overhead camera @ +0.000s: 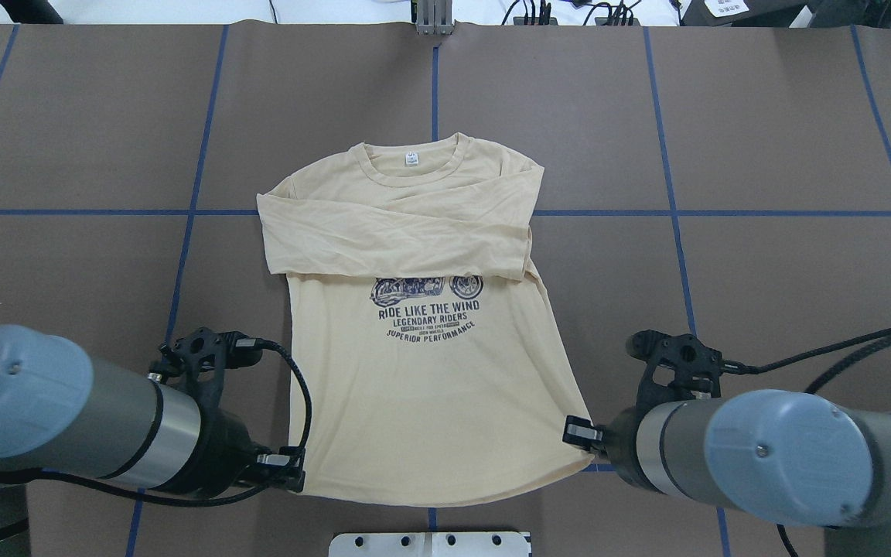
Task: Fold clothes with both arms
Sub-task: 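Lift the hem with both grippers and fold it toward the collar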
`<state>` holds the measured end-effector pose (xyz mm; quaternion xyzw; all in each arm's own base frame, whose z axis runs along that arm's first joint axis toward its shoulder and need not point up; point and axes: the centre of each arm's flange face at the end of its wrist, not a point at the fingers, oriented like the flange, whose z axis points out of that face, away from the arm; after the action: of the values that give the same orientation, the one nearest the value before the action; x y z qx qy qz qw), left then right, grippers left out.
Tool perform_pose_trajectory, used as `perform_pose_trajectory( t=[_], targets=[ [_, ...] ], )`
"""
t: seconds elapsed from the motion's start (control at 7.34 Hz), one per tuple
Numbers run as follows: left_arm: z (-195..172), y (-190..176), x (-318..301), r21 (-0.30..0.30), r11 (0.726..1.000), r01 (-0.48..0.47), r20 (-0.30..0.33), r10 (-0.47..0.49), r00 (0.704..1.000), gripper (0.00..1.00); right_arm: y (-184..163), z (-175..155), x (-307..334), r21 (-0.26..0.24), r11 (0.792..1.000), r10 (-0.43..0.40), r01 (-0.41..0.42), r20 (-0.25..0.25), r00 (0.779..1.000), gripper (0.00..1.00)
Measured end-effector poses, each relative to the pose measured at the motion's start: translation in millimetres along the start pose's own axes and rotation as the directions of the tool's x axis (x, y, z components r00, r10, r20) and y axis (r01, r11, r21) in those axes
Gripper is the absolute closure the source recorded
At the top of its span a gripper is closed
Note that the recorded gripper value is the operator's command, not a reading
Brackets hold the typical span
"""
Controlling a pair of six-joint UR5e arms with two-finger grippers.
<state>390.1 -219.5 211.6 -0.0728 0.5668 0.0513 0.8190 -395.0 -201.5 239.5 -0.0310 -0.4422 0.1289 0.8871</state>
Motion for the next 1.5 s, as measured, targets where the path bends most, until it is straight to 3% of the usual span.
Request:
perform_pose_trajectory(
  t=[0.27, 0.41, 0.68, 0.95, 1.23, 1.5],
  targets=[
    [-48, 35, 6, -0.084, 0.996, -0.041, -0.077, 0.035, 0.996, 1.0, 36, -56, 8, -0.131, 0.99, -0.043, 0.051, 0.062, 0.997, 1.0],
    [-55, 39, 7, -0.097, 0.994, -0.047, -0.089, 0.038, 0.995, 1.0, 39, -70, 9, -0.147, 0.988, -0.045, 0.056, 0.075, 0.996, 1.0],
    [-52, 19, 1, -0.052, 0.999, 0.002, -0.028, -0.004, 1.0, 1.0, 10, -52, -4, -0.077, 0.996, -0.031, 0.035, 0.047, 0.998, 1.0],
    [-34, -32, -2, 0.101, 0.993, 0.055, 0.039, -0.059, 0.997, 1.0, -51, -1, -46, 0.045, 0.999, -0.031, 0.031, -0.001, 1.0, 1.0],
    [-24, -87, -5, 0.281, 0.956, 0.082, 0.085, -0.109, 0.99, 1.0, -107, 26, -72, 0.156, 0.987, -0.038, 0.04, -0.015, 0.999, 1.0],
    [-42, -124, -16, 0.38, 0.919, 0.104, 0.095, -0.151, 0.984, 1.0, -147, 20, -86, 0.224, 0.974, -0.024, 0.018, 0.023, 0.999, 1.0]
  ],
)
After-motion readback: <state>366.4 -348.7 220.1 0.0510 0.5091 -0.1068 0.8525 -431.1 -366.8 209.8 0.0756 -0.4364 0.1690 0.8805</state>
